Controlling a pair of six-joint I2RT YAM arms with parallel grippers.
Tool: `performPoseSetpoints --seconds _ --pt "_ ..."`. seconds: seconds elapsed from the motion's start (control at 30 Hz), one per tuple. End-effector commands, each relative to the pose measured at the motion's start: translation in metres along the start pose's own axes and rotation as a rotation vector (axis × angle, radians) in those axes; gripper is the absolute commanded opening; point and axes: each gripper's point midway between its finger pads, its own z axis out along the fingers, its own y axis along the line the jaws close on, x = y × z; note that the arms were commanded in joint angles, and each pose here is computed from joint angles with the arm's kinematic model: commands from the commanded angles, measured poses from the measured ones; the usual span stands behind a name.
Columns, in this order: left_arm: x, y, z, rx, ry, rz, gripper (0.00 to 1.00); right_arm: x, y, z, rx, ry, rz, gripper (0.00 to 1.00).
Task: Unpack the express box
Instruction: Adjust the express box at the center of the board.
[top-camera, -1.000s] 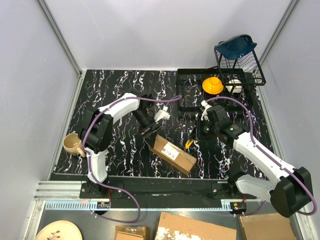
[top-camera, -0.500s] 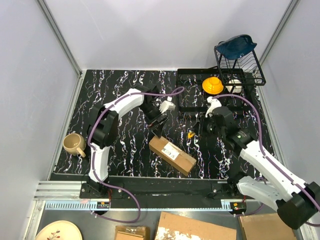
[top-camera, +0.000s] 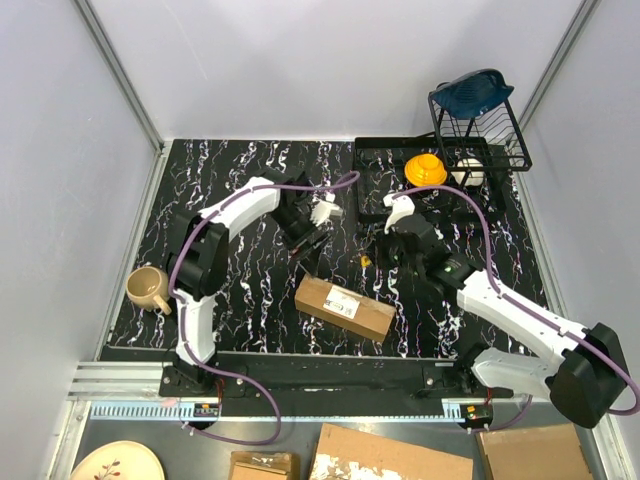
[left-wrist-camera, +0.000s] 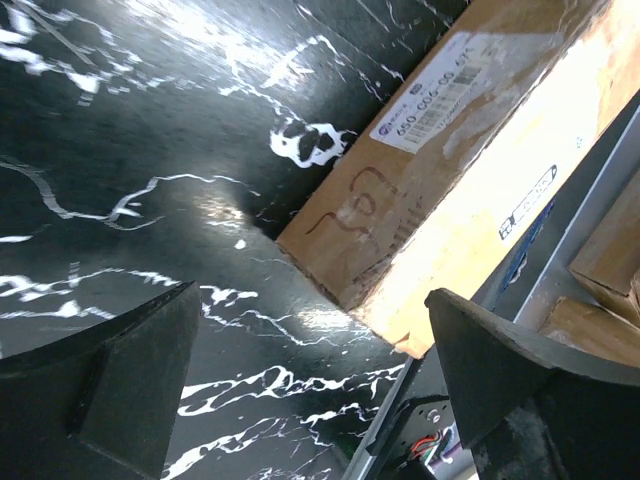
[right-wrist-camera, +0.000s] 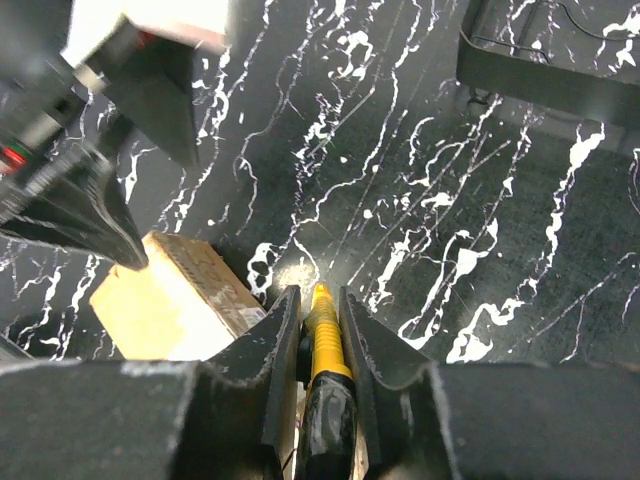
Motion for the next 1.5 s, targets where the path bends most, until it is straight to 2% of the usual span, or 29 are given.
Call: performPoseSetpoints --seconds 0.0,0.13,0.23,0.27,0.43,0.53,0.6,0.73,0.83,0.93,1.1,1.23,1.3,1.37,1.47 --pt "-0.034 -0.008 -0.050 -0.060 -0.126 0.049 0.99 0.007 -0.009 0.001 0.062 0.029 0.014 0.00" --pt "-0.033 -0.028 -0.068 -0.030 -0.137 0.116 0.99 0.021 -0.018 -0.009 0.127 0.090 0.036 0.00" --pt "-0.002 -0.044 -0.058 -0.006 -0.067 0.151 0.99 0.031 -0.022 -0.020 0.190 0.152 0.043 0.00" --pt "0.014 -0.049 -0.044 0.006 -0.019 0.160 0.99 0.039 -0.026 -0.026 0.220 0.192 0.037 0.00" --pt "0.044 -0.066 -0.031 -0.087 0.060 0.261 0.99 0.051 -0.028 -0.042 0.294 0.272 0.033 0.00" --pt "0.059 -0.064 -0.014 -0.132 0.102 0.257 0.99 0.051 -0.020 -0.049 0.271 0.268 0.048 0.00" --pt "0.061 -0.046 -0.002 -0.211 0.104 0.227 0.99 0.053 -0.017 -0.052 0.263 0.274 0.048 0.00" --pt "0.045 -0.019 0.011 -0.315 0.054 0.188 0.99 0.066 -0.009 -0.055 0.248 0.312 0.053 0.00" --pt "0.026 0.001 0.005 -0.409 0.020 0.180 0.99 0.072 -0.005 -0.056 0.239 0.321 0.060 0.00" --pt "0.008 0.012 0.000 -0.428 -0.020 0.163 0.99 0.075 -0.002 -0.058 0.230 0.323 0.074 0.00" --pt "-0.008 0.018 -0.001 -0.401 -0.042 0.154 0.99 0.072 -0.005 -0.064 0.239 0.299 0.084 0.00" --pt "-0.019 0.024 -0.005 -0.395 -0.064 0.152 0.99 0.068 0.003 -0.065 0.179 0.271 0.101 0.00" --pt "-0.019 0.022 -0.006 -0.355 -0.061 0.143 0.99 0.066 -0.004 -0.067 0.217 0.259 0.086 0.00" --pt "-0.014 0.014 -0.014 -0.324 -0.068 0.148 0.99 0.056 -0.011 -0.070 0.252 0.224 0.061 0.00" --pt "-0.008 0.008 -0.033 -0.296 -0.083 0.147 0.99 0.022 -0.015 -0.071 0.273 0.097 0.027 0.00"
